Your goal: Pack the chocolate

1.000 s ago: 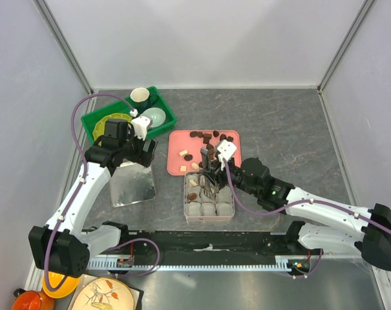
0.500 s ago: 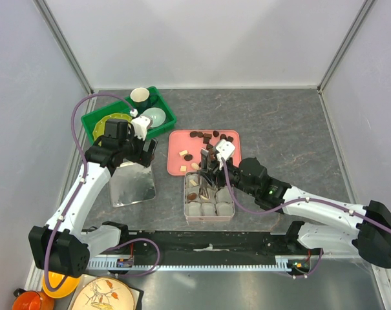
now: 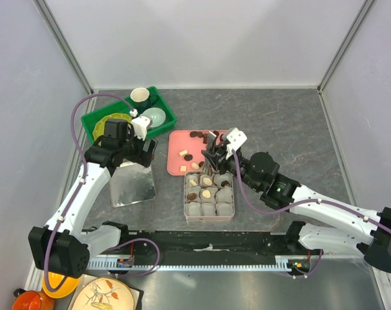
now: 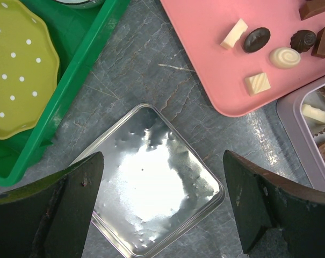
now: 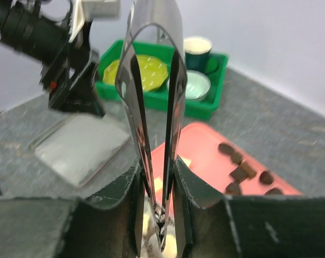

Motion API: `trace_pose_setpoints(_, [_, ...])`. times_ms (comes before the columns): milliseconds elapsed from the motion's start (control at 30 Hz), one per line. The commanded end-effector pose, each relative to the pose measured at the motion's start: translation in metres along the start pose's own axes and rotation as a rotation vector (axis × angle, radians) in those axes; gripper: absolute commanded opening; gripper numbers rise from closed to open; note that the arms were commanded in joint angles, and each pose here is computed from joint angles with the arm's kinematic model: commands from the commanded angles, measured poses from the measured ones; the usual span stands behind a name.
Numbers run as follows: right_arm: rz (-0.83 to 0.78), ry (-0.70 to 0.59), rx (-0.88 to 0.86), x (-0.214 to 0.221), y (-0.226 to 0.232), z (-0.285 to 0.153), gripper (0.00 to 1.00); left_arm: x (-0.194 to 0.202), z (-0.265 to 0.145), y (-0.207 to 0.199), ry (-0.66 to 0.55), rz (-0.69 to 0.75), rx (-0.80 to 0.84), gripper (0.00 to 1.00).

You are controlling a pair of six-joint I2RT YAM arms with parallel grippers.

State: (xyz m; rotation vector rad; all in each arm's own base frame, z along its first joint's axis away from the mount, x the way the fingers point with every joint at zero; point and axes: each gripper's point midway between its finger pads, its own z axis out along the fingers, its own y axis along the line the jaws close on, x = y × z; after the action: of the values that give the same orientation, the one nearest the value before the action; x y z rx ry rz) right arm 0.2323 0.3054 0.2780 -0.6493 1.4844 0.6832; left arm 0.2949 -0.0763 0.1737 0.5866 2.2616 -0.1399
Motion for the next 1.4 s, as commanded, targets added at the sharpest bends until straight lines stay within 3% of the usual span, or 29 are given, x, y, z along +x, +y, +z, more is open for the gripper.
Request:
trace_pose_setpoints(0, [-0.063,-0.159,0.11,-0.057,-0.019,0.013,0.28,-0.011,-0.008,0.004,-0.048,0.024,-0.017,0.99])
trace_pose_setpoints(300, [-0.071,-0.201,0.117,-0.054,-0.034,0.093,0.28,-0.011,-0.009,0.007,-0.045,0.023,-0.029,0.99])
trace_pose_setpoints(433, [-0.057,-0.154,0.11,-0.025,-0.041,0.136,0.3,-0.013,-0.009,0.007,-0.05,0.02,-0.027,0.99])
trace_pose_setpoints(633, [-0.037,-0.134,0.103,-0.005,-0.049,0.174,0.44,-0.01,-0.008,0.01,-0.043,0.025,-0.034,0.99])
trace_pose_setpoints(867, [0.001,-0.116,0.095,0.016,-0.052,0.188,0.51,-0.009,-0.008,0.012,-0.045,0.023,-0.041,0.99])
trace_pose_setpoints(1367, [0.031,-0.014,0.114,0.069,-0.068,0.191,0.52,-0.01,-0.009,0.015,-0.049,0.02,-0.046,0.99])
